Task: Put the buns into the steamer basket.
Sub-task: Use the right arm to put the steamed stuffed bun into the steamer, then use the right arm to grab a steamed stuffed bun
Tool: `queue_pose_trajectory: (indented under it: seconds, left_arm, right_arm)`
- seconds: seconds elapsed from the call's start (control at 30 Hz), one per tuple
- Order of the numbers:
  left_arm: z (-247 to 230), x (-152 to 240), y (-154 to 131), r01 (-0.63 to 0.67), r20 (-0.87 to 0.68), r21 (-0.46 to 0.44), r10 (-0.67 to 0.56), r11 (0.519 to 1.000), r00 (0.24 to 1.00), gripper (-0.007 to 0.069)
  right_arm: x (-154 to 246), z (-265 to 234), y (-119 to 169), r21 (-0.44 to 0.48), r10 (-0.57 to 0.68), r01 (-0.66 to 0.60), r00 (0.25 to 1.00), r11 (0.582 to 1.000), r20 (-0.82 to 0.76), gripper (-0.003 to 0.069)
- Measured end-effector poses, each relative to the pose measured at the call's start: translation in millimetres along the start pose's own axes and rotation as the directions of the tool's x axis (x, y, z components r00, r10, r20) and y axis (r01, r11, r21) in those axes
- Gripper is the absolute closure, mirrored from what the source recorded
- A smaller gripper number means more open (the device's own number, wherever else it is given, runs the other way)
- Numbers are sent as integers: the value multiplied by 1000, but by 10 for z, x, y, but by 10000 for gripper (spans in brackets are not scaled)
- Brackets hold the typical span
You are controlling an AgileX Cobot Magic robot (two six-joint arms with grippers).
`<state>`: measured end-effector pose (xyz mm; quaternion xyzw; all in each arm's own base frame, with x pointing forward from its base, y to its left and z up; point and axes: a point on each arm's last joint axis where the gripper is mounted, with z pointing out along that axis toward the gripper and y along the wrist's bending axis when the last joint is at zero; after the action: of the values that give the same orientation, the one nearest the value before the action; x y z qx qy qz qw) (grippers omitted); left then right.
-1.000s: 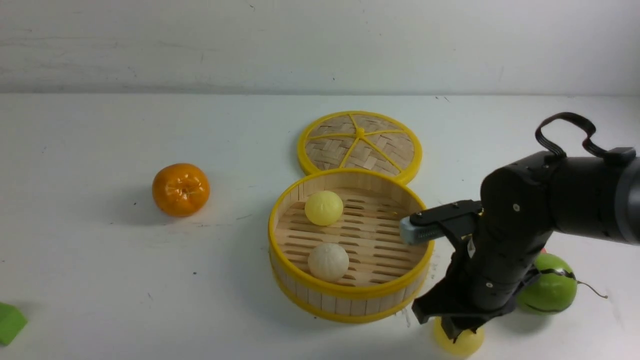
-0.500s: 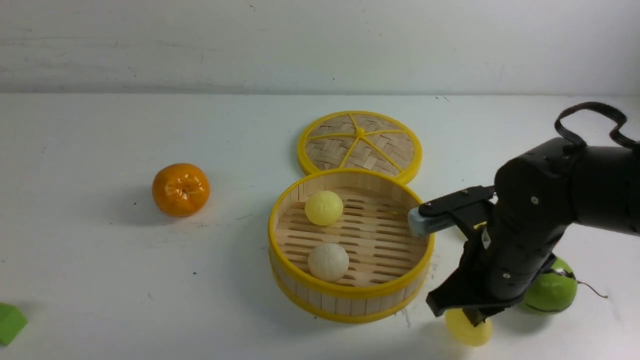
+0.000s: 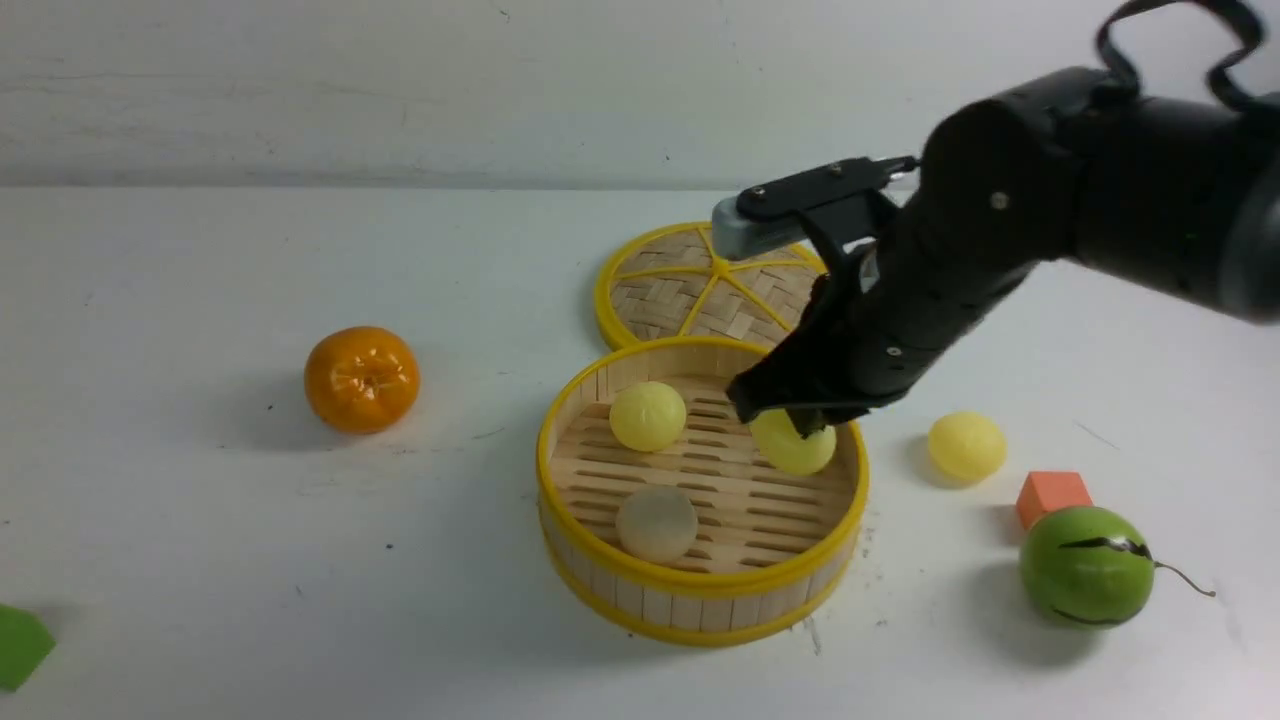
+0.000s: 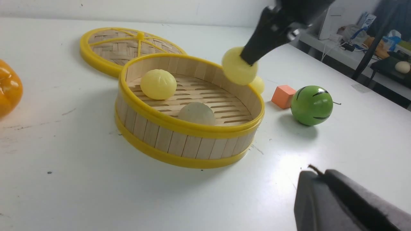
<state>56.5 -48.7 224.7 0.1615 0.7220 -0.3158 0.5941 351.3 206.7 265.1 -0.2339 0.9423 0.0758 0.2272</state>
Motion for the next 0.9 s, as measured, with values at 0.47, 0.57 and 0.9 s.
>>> queue_pose_trajectory:
  seconds: [0.47, 0.57, 0.9]
  left_arm:
    - [0, 0, 0, 0, 0, 0, 0, 1000, 1000, 608]
    - [0, 0, 0, 0, 0, 0, 0, 1000, 1000, 608]
    - [0, 0, 0, 0, 0, 0, 0, 1000, 1000, 608]
  right_arm:
    - [-208, 682, -80, 86, -11, 15, 999, 996, -41, 544]
    - [-210, 689, -81, 88, 10, -6, 999, 996, -38, 432]
    - [-319, 105, -73, 97, 26, -22, 999, 995, -38, 158]
